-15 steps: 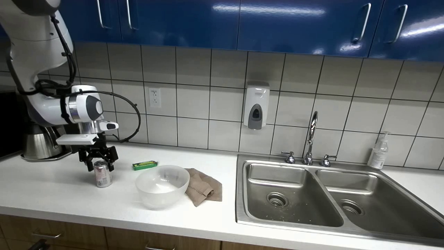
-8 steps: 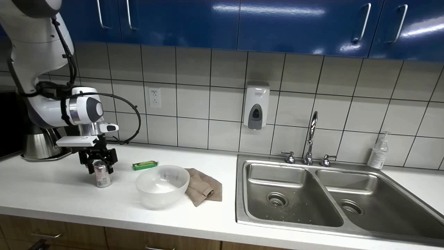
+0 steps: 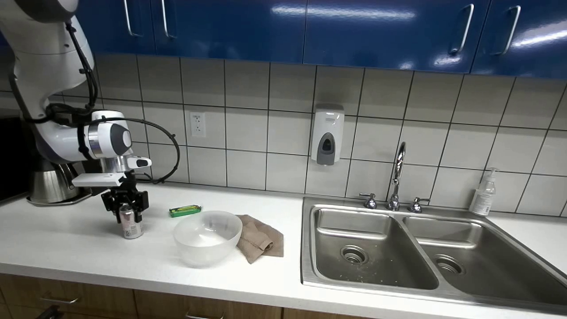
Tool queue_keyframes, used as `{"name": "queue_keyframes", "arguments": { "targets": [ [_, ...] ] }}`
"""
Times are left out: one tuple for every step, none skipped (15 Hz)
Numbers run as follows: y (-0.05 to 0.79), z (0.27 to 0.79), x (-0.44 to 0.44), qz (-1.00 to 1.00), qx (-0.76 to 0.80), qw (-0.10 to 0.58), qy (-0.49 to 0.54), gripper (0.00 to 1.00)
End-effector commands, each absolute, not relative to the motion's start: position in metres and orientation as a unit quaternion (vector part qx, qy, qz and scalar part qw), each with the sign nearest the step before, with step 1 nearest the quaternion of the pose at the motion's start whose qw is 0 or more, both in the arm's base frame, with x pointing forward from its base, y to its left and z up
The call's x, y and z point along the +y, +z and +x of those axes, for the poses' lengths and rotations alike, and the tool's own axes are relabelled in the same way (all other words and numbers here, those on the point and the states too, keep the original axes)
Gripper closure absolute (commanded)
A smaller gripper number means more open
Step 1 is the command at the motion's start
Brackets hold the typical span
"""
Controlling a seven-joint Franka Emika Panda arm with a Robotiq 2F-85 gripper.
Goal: Put the can in the bowl
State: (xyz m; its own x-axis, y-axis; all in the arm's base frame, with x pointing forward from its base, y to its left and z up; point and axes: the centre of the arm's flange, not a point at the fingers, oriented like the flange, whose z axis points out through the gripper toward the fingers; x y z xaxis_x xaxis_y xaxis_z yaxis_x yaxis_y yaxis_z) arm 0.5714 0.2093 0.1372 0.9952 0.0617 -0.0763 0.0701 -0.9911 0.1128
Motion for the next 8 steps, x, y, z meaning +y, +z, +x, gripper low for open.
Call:
{"name": "queue_keyframes", "arguments": {
  "targets": [
    [0.181, 0.559, 0.205, 0.997, 0.024, 0.06, -0.036, 0.61],
    [0.19, 0.555, 0.204, 0.997, 0.023, 0.061, -0.031, 0.61],
    [0.201, 0.55, 0.203, 0.998, 0.023, 0.058, -0.03, 0.61],
    [0.212, 0.544, 0.201, 0.998, 0.021, 0.056, -0.028, 0.61],
    [0.223, 0.537, 0.198, 0.998, 0.019, 0.057, -0.025, 0.61],
    [0.233, 0.532, 0.195, 0.998, 0.018, 0.056, -0.025, 0.61],
    [0.242, 0.526, 0.189, 0.998, 0.016, 0.058, -0.024, 0.61],
    [0.249, 0.521, 0.184, 0.998, 0.014, 0.059, -0.024, 0.61]
  ]
}}
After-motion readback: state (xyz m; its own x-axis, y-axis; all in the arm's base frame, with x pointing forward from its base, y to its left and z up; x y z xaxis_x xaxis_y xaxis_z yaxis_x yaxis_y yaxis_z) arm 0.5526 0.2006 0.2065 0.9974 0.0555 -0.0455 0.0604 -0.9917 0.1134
